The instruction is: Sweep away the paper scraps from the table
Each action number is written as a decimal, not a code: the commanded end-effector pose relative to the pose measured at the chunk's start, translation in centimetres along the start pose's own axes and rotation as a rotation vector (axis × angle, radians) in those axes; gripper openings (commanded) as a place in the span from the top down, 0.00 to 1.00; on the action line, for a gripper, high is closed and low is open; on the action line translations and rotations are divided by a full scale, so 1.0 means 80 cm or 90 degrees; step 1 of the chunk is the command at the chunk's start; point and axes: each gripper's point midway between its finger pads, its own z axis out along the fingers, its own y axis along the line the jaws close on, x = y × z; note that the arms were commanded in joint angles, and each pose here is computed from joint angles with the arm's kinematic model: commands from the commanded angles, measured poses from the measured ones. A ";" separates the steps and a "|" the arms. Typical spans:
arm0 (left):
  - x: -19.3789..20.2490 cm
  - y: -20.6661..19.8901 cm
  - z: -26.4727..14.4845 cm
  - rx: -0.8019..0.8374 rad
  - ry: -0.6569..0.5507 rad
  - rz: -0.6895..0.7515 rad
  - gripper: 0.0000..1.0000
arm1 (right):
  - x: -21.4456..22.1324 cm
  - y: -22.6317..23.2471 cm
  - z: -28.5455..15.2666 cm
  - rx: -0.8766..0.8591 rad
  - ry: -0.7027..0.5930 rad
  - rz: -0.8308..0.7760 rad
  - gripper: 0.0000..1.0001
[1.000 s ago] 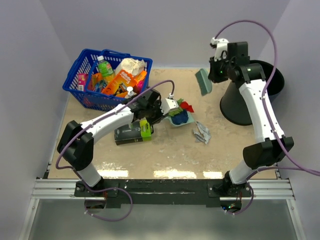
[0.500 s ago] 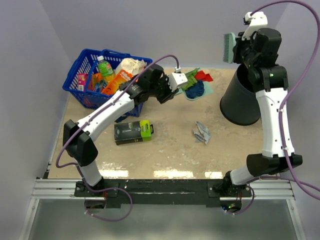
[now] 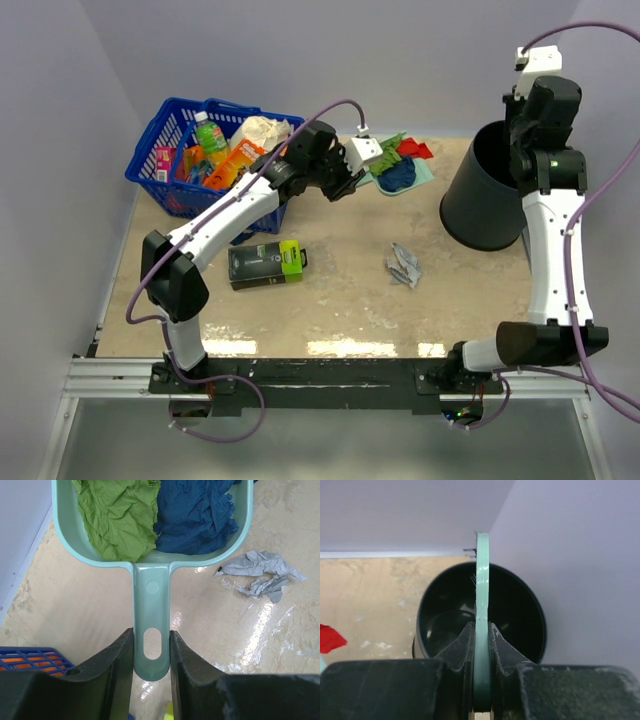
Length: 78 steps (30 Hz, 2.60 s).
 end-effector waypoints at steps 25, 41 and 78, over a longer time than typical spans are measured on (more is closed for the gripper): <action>-0.010 -0.011 -0.021 0.003 -0.027 -0.013 1.00 | 0.133 0.095 0.035 -0.172 0.260 0.203 1.00; -0.027 0.000 -0.015 -0.008 -0.042 -0.007 1.00 | 0.120 0.159 0.006 -0.354 0.269 0.278 1.00; -0.149 0.062 0.029 -0.121 -0.168 0.084 1.00 | -0.071 -0.032 -0.026 0.005 -0.062 0.152 1.00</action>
